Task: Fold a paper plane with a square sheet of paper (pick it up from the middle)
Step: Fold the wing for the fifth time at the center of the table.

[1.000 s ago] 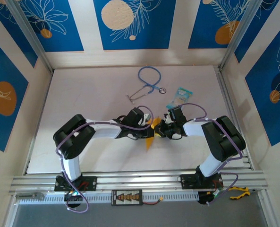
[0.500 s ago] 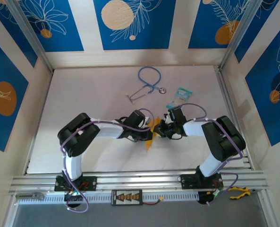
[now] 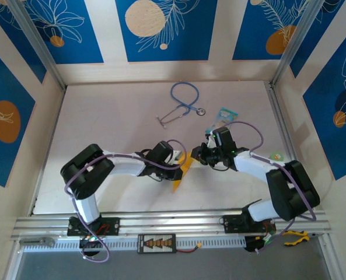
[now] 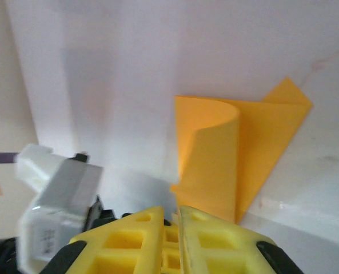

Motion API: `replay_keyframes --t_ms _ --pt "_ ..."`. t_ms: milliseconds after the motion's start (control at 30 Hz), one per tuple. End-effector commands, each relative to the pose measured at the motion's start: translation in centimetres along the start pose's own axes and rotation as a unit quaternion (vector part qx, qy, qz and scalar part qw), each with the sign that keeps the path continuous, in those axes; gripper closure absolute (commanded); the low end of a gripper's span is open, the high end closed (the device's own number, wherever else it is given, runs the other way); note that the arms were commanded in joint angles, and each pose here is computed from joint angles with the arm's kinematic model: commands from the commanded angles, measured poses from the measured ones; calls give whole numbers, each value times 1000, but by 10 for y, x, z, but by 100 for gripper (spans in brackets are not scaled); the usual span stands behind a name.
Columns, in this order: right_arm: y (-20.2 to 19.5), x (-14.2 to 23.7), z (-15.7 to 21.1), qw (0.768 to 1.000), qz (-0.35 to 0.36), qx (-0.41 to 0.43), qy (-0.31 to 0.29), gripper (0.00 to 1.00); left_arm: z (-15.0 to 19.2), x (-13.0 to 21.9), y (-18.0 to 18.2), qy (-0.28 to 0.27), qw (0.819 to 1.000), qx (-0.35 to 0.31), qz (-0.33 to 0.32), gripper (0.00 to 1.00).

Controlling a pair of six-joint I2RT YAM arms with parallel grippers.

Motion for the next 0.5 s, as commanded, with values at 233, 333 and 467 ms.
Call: replay_keyframes --t_ms 233,333,467 --pt "10 -19 25 997 -9 50 50 89 36 -5 39 69 994 30 -85 100" --pt "11 -28 29 996 4 61 62 89 37 -4 40 68 994 32 -85 100" --pt "3 -37 29 996 18 55 67 91 38 -4 40 66 994 35 -83 100"
Point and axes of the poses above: each hand's point on the last joint's axis, 136 mm out from that joint toward the fingers, its own x axis back along the fingers, its own y axis along the line the jaws close on, z = x × y, the point moved 6 cm from there along x, back along the fingers, and after that the axes turned 10 degrees about x, right-handed, at the moved point
